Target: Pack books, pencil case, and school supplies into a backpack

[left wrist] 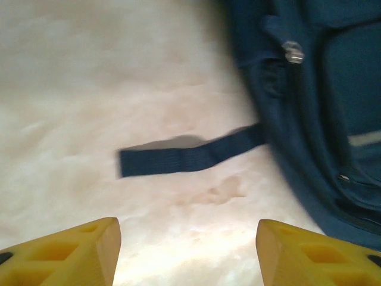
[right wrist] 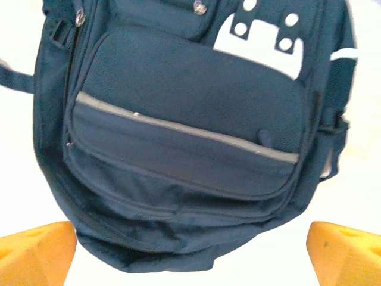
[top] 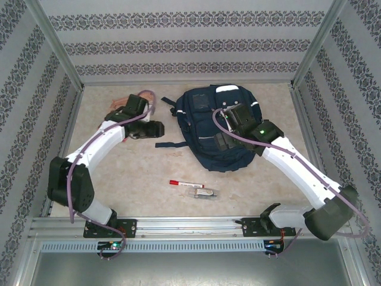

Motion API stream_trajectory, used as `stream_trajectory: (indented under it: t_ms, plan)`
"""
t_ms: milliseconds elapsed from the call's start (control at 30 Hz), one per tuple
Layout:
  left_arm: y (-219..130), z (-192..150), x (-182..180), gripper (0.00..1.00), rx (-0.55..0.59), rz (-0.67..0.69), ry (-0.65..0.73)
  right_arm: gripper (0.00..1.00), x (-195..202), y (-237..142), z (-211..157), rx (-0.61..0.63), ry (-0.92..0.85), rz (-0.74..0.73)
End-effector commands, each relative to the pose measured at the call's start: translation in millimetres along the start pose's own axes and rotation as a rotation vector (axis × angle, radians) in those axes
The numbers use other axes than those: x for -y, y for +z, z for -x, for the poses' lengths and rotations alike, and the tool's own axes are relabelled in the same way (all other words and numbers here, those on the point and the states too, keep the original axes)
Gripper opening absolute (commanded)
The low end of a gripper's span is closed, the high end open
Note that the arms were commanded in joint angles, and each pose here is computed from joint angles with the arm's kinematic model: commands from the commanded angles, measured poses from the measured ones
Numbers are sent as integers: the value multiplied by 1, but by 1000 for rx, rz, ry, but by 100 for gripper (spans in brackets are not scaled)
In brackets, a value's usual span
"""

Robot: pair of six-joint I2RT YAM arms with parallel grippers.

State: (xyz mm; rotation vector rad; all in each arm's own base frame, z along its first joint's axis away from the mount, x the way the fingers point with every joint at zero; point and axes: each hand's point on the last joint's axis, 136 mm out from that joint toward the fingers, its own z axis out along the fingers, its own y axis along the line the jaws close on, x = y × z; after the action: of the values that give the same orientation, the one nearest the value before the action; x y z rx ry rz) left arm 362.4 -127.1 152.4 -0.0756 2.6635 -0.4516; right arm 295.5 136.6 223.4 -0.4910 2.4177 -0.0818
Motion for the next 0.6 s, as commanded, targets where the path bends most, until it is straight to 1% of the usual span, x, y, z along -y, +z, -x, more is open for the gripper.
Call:
stream_trajectory:
  t_ms: [0, 33, 167, 267, 333, 433, 500, 567]
  plan:
    - [-5, -11, -55, 63, -36, 162, -162, 98, 14, -3, 3, 72, -5, -69]
    - [-3, -5, -64, 63, -32, 175, -186, 98, 11, -2, 0, 63, 1, -52]
    - [13, 13, -89, 63, -30, 210, -267, 98, 11, 10, -15, 2, 65, -63]
    - [28, 29, -111, 63, 8, 275, -301, 98, -6, 18, -22, -19, 100, 23]
    - [43, 38, -133, 64, 12, 330, -353, 98, -16, 21, -26, -28, 124, 75]
    - [67, 49, -152, 63, 5, 320, -450, 98, -25, 26, -29, -27, 151, 119]
    - [74, 57, -162, 63, 28, 342, -463, 97, -31, 26, -27, -20, 155, 155]
    - [78, 65, -172, 63, 48, 381, -448, 94, -38, 24, -23, -16, 157, 191]
